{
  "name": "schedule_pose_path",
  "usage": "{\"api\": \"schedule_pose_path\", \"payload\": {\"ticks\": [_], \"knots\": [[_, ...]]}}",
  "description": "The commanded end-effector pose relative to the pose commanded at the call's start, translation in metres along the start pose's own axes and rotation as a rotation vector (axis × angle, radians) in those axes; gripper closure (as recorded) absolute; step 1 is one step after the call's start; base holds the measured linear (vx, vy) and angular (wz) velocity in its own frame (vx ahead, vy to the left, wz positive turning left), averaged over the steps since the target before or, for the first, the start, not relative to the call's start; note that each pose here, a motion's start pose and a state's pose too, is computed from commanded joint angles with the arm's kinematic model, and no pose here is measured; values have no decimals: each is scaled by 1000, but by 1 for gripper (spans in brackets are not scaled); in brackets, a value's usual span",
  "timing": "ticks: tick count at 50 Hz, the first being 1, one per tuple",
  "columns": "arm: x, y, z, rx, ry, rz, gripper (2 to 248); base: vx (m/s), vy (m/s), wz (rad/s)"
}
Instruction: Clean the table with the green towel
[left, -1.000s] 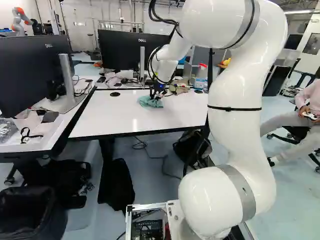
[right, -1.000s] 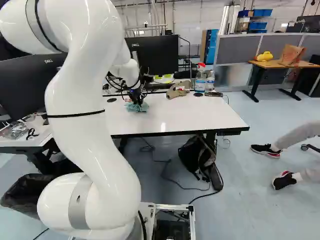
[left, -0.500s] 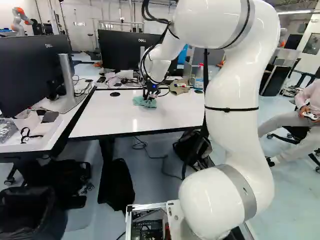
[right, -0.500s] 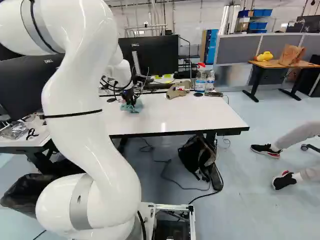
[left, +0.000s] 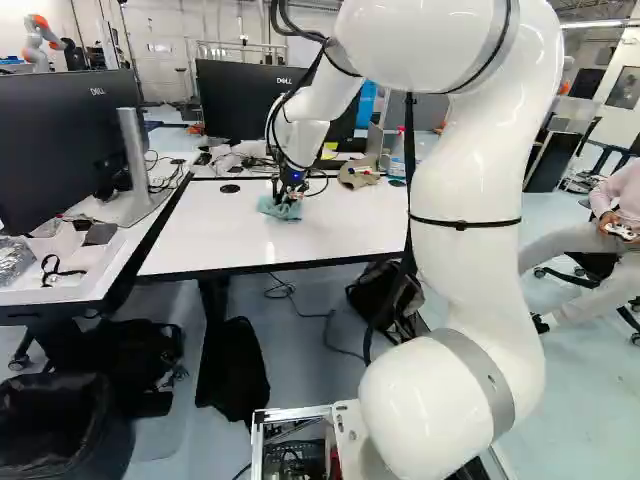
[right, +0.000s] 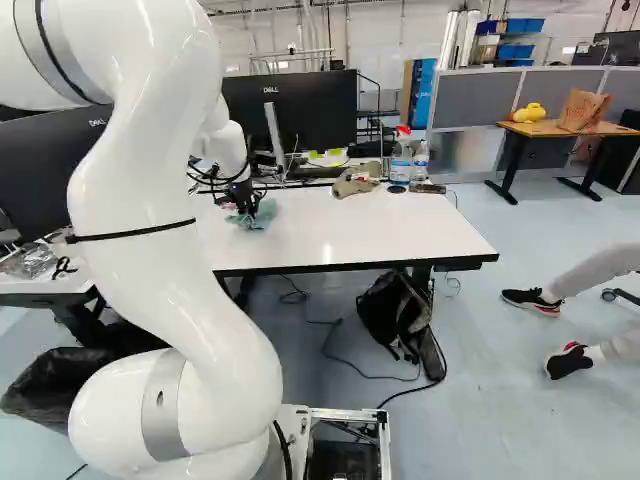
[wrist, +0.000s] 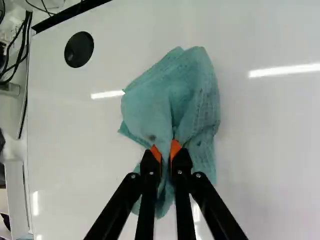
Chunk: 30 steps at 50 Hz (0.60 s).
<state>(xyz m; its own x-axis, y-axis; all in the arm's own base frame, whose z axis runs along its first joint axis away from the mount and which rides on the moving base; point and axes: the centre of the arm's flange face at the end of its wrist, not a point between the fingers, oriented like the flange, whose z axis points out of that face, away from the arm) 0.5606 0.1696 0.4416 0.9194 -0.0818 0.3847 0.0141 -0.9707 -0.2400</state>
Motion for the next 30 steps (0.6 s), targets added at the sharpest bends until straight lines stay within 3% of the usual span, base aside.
{"api": "schedule_pose_path", "payload": {"ticks": [30], "knots": [[-44,-37,-10,27,-37,-76,209,0,0,0]]}}
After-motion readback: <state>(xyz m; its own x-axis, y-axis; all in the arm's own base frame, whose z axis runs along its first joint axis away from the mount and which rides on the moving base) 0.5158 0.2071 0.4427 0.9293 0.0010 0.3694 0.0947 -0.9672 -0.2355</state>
